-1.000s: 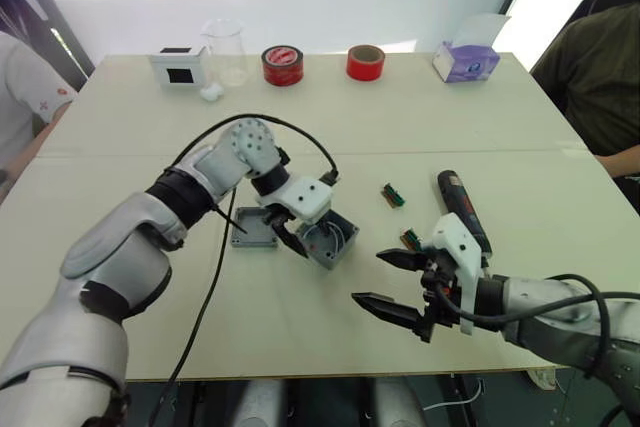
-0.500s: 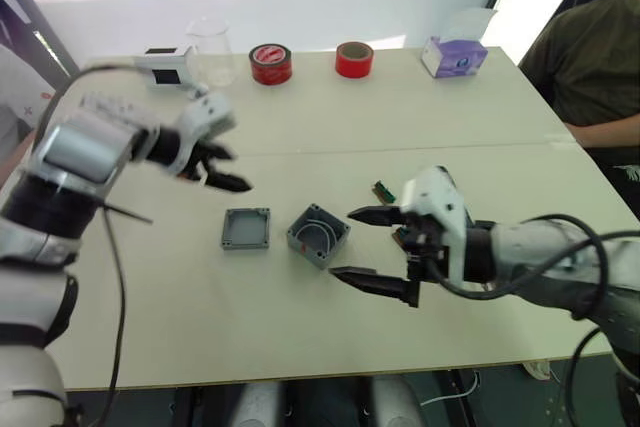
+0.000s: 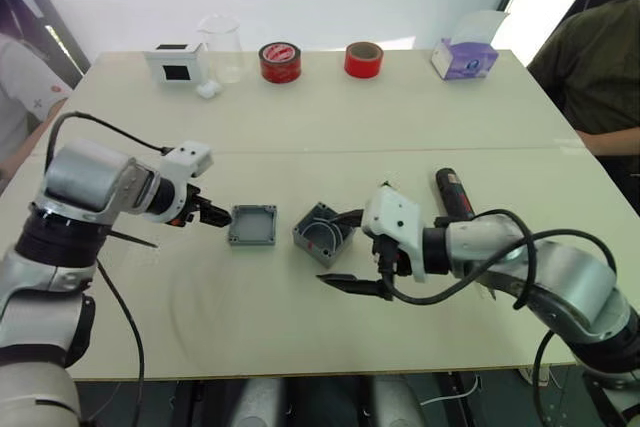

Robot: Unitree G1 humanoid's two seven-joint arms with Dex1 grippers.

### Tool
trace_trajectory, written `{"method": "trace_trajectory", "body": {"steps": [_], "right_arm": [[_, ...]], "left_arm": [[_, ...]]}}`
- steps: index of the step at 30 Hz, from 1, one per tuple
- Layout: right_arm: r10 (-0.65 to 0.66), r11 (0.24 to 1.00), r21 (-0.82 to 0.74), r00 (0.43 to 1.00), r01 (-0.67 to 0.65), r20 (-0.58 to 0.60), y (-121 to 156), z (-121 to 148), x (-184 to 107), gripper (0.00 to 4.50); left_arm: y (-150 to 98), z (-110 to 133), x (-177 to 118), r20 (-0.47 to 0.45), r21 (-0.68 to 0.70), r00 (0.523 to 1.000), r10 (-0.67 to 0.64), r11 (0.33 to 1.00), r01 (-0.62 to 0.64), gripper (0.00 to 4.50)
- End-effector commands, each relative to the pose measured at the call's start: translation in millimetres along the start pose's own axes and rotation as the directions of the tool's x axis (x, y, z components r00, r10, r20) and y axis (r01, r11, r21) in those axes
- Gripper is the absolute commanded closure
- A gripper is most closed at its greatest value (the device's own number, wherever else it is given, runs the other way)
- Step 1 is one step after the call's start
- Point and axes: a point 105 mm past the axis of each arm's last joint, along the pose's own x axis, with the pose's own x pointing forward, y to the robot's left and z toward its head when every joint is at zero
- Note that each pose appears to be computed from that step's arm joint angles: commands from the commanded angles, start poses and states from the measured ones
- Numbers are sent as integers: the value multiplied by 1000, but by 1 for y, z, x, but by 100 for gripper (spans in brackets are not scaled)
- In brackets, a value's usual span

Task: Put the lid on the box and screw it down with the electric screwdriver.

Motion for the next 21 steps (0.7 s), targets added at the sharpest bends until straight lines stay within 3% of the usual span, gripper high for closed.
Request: {"method": "trace_trajectory", "body": {"steps": [1,13,16,21], "right_arm": [[-26,999,-25,999,27,38,2,9,0,0],[-115,993,14,993,115,36,-3,6,-2,0],[-129,991,43,989,126,72,-6,13,-6,0],[-139,988,74,986,133,89,-11,19,-14,0]], "left_arm": [[-3,11,3,14,-26,1000,0,1000,1,45],[-12,6,22,-59,-32,998,-15,999,13,45],[-19,-5,34,-94,-29,995,-36,999,33,112],[-18,-8,37,-92,-46,995,-26,999,22,325]]}}
